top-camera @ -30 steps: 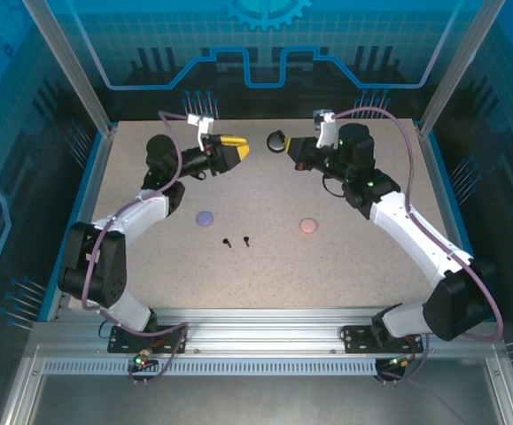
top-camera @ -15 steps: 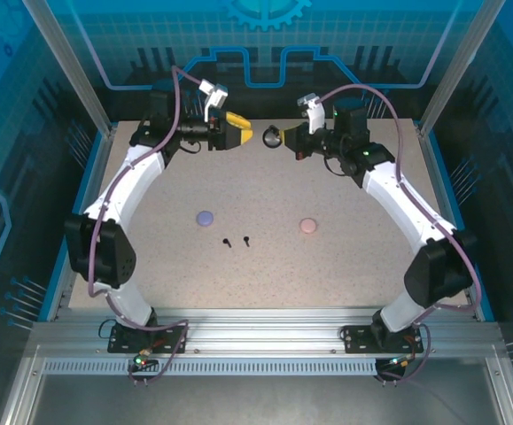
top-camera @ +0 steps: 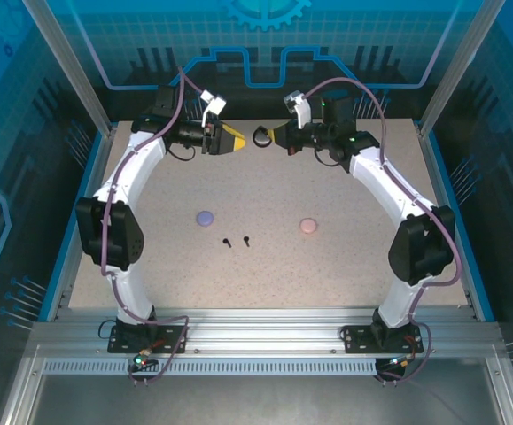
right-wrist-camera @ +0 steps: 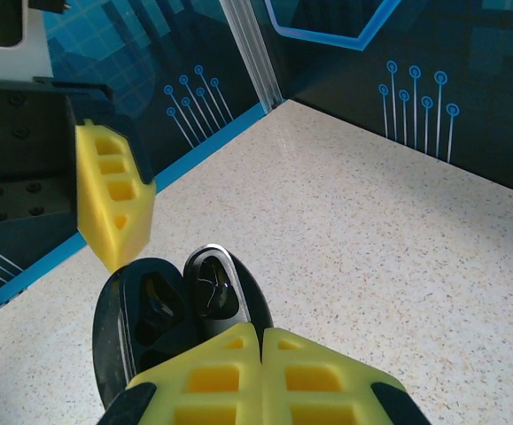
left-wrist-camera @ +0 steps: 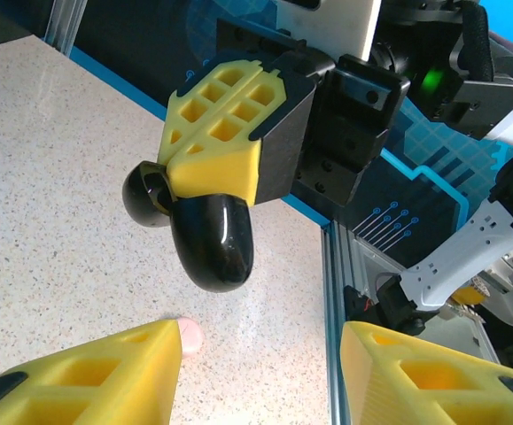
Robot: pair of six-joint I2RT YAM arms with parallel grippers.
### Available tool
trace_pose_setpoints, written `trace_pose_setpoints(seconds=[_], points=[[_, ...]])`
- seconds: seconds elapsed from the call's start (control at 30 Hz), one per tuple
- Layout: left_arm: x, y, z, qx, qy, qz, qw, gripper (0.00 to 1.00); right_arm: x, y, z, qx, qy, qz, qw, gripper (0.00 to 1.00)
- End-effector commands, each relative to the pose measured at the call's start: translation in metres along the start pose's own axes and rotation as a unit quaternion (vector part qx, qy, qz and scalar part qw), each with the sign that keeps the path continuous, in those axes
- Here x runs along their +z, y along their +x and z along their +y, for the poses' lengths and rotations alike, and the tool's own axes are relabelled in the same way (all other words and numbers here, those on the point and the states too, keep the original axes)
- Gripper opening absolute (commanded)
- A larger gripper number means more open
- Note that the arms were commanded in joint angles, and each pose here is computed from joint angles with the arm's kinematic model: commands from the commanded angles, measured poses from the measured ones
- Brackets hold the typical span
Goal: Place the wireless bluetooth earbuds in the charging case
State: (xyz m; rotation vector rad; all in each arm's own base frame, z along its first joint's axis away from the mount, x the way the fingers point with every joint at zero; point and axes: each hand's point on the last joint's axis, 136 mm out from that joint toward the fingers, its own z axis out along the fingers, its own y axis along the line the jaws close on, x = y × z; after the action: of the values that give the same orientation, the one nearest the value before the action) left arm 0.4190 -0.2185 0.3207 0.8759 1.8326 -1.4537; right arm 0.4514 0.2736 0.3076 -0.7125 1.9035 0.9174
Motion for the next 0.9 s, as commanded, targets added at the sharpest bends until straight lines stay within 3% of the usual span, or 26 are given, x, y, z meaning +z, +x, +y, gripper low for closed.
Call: trace_pose_setpoints(seconds=[0.0,0.87], points=[[-0.003,-0.003,-0.005,0.004,0.024,-0.003,1.000,0.52,0.009,-0.007,0.013,-0.011,-0.027,-0.003,1.000,0.00],[0.001,0.003,0.010,-0.014,0.016,0.003,1.000,0.50,0.025,-0.005,0.037,-0.027,-0.052,0.016,0.998,0.00]])
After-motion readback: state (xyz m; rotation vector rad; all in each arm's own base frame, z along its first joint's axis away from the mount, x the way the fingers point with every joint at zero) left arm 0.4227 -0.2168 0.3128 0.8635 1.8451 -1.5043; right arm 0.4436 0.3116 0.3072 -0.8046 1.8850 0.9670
